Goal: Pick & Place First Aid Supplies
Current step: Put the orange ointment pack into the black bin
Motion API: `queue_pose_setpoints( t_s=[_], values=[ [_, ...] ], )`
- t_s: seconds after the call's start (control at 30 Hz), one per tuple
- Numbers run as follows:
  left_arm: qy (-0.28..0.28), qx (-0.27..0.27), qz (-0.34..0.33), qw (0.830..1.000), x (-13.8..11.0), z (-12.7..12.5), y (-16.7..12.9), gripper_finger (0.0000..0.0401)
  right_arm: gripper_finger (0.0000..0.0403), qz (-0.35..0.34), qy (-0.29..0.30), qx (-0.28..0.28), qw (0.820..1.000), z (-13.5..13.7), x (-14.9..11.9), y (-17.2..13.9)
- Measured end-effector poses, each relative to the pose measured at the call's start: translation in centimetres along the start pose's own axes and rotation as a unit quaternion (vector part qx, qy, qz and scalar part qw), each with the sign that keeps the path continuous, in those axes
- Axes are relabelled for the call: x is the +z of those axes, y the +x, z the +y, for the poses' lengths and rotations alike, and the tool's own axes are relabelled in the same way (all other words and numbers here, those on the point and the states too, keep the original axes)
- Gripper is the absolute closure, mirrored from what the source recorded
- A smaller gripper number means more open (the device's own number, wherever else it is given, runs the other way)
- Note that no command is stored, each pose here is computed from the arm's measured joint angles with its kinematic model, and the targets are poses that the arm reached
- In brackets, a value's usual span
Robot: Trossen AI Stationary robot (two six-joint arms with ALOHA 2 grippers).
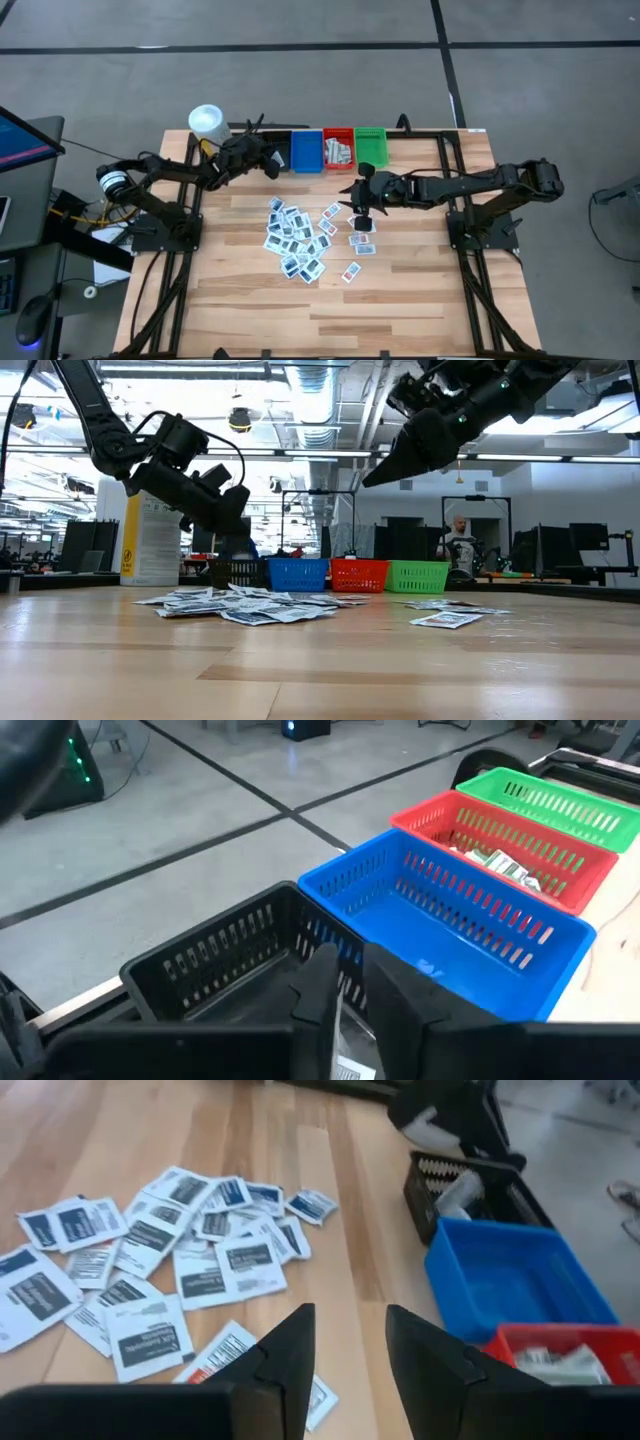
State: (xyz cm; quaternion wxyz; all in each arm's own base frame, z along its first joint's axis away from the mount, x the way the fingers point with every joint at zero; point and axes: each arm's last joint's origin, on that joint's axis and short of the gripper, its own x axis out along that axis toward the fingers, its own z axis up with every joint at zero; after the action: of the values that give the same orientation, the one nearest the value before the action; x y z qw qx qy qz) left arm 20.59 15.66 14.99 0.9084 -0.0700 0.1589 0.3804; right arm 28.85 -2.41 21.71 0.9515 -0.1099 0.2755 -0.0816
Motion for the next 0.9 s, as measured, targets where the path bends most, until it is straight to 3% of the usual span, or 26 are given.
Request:
queue_pose_setpoints(
  t_s=[0.17, 0.4, 0.6, 0.9],
  values=[
    [-0.004, 0.0, -0.001, 1.0, 0.0, 0.0, 0.0, 0.0315, 0.0284, 0.019, 0.034, -0.01, 0.999, -0.8, -0.5, 0.1],
    [-0.011, -0.016, 0.0, 1.0, 0.0, -0.9, -0.1, 0.0309, 0.0284, 0.089, 0.053, -0.008, 0.995, -1.1, -2.0, 0.1],
    [0.005, -0.059, 0.003, 0.998, -0.3, -3.2, -0.6, 0.0309, 0.0284, 0.14, 0.072, 0.001, 0.987, -0.7, -2.9, -0.2],
    [0.034, -0.14, 0.002, 0.99, -0.8, -7.4, -2.1, 0.0309, 0.0284, 0.133, 0.066, 0.007, 0.989, 0.5, -6.2, 0.0]
  ],
)
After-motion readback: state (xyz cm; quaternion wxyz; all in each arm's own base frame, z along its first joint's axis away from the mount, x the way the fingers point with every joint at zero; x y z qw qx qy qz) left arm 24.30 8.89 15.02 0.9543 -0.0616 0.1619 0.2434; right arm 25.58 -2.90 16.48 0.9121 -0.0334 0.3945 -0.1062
